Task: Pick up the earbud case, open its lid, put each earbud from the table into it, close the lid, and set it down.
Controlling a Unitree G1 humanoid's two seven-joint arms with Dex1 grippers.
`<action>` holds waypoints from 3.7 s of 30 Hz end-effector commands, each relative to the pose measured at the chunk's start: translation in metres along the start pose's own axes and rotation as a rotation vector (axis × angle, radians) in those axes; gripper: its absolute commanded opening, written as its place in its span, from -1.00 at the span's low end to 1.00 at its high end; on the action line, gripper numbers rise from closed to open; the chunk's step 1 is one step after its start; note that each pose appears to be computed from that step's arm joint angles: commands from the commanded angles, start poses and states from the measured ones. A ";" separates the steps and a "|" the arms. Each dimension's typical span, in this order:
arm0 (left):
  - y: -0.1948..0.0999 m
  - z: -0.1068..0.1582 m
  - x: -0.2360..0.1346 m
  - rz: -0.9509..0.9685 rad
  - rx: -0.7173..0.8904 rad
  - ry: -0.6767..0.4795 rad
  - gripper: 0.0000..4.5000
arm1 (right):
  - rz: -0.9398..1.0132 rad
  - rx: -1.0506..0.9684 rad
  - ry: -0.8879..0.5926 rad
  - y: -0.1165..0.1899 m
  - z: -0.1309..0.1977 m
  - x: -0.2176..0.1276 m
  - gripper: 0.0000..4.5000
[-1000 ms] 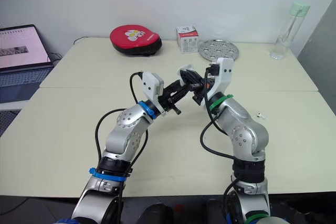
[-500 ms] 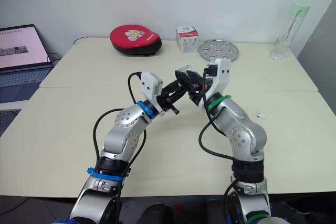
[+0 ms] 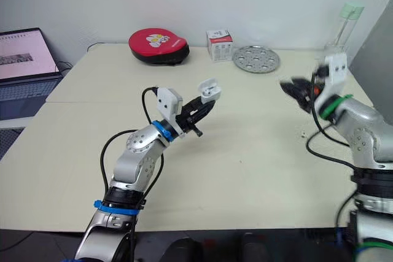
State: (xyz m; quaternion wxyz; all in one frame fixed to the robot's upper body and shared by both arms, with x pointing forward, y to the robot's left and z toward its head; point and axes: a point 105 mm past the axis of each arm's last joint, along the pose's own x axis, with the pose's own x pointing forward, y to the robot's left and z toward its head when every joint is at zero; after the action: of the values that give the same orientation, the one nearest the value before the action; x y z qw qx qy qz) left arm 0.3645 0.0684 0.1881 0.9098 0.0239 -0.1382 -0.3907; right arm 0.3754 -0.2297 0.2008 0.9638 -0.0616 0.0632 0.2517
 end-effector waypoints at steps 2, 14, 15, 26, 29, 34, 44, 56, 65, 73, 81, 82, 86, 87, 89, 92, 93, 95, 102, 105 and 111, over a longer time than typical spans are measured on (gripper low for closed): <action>-0.006 0.017 0.001 -0.011 0.030 -0.064 -0.66 | 0.032 -0.177 0.203 -0.031 -0.050 -0.012 -0.10; -0.006 0.018 -0.003 -0.014 0.039 -0.051 -0.66 | 0.058 -0.163 0.319 -0.050 -0.092 -0.009 -0.10; -0.007 0.018 -0.003 -0.015 0.040 -0.051 -0.66 | 0.058 -0.161 0.323 -0.050 -0.094 -0.008 -0.10; -0.004 0.019 -0.007 -0.007 0.051 -0.040 -0.66 | 0.038 -0.088 0.378 -0.058 -0.104 -0.008 -0.36; -0.004 0.019 -0.008 -0.001 0.050 -0.041 -0.66 | 0.040 -0.069 0.355 -0.058 -0.099 -0.006 -0.80; -0.008 0.019 -0.007 0.005 0.044 -0.046 -0.66 | 0.062 -0.081 0.378 -0.057 -0.102 -0.009 -0.82; -0.011 0.009 -0.023 0.047 0.024 -0.026 -0.66 | 0.368 -0.394 0.945 -0.056 -0.134 -0.122 -0.82; -0.010 0.005 -0.031 0.085 0.014 -0.010 -0.66 | 0.419 -0.471 1.158 -0.058 -0.161 -0.165 0.12; -0.012 0.005 -0.033 0.089 0.014 -0.003 -0.66 | 0.458 -0.486 1.150 -0.052 -0.164 -0.156 0.12; -0.012 0.004 -0.034 0.090 0.018 0.005 -0.66 | 0.455 -0.478 1.138 -0.049 -0.162 -0.148 -0.14; -0.012 0.004 -0.033 0.085 0.018 0.003 -0.66 | 0.475 -0.420 1.078 -0.040 -0.154 -0.137 -0.83; -0.014 0.003 -0.032 0.079 0.016 0.005 -0.66 | 0.482 -0.384 1.026 -0.033 -0.147 -0.128 -0.83; -0.017 0.001 -0.031 0.060 0.009 0.008 -0.66 | 0.556 -0.223 0.641 0.012 -0.090 -0.070 -0.83; -0.017 0.001 -0.031 0.057 0.008 0.008 -0.66 | 0.567 -0.171 0.489 0.027 -0.065 -0.052 -0.83; -0.016 0.002 -0.029 0.048 -0.001 0.002 -0.66 | 0.565 -0.025 0.184 0.054 -0.005 -0.020 -0.83; -0.018 0.004 -0.024 0.002 -0.025 0.007 -0.66 | 0.596 0.077 -0.076 0.085 0.051 -0.004 -0.83; -0.020 0.004 -0.022 -0.023 -0.030 0.010 -0.66 | 0.585 0.089 -0.148 0.092 0.065 0.001 -0.83; -0.025 0.006 -0.019 -0.055 -0.048 0.006 -0.66 | 0.560 0.117 -0.266 0.105 0.085 0.006 -0.83; -0.032 0.024 -0.006 -0.142 -0.132 -0.033 -0.66 | 0.423 0.003 -0.450 0.134 0.095 0.016 -0.83; -0.035 0.027 -0.004 -0.170 -0.135 -0.035 -0.66 | 0.377 -0.058 -0.468 0.139 0.091 0.021 -0.83; -0.037 0.031 -0.002 -0.192 -0.138 -0.040 -0.66 | 0.354 -0.122 -0.446 0.140 0.079 0.025 -0.83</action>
State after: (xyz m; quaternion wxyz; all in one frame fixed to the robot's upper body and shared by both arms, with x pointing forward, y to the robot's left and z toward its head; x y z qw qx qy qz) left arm 0.3343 0.0498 0.1921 0.8757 -0.0361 -0.0932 -0.4723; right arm 0.3401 -0.0847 0.2528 0.8932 -0.0359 -0.1296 0.4291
